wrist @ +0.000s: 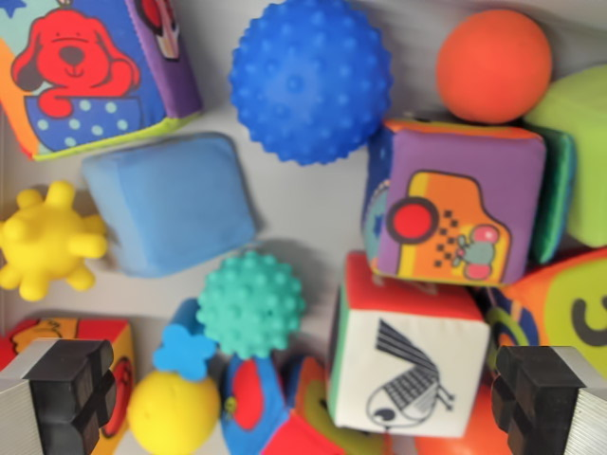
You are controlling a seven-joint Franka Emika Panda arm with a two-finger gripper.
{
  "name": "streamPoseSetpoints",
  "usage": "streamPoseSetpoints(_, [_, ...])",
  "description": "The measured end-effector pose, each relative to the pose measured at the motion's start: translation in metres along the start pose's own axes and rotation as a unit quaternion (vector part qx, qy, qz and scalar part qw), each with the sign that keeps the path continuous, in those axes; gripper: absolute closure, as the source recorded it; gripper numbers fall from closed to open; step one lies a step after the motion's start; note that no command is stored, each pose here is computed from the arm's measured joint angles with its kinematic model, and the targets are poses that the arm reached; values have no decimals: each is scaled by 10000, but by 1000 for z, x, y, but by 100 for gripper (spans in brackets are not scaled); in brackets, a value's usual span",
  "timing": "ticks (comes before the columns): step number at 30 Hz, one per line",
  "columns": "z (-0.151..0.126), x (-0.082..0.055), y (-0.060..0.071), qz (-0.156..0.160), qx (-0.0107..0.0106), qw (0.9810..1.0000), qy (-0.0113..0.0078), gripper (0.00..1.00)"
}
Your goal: Pick an object from the bin
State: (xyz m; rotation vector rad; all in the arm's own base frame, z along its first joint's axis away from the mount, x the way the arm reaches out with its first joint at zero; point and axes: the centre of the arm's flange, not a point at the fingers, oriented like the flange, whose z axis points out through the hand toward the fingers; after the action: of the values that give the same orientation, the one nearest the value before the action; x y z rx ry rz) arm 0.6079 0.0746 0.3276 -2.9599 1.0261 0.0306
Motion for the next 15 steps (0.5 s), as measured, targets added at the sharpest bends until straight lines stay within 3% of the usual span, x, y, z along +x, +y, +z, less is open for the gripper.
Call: streamPoseSetpoints(15, [40,-21,-38,-376,-12,9993,22,0])
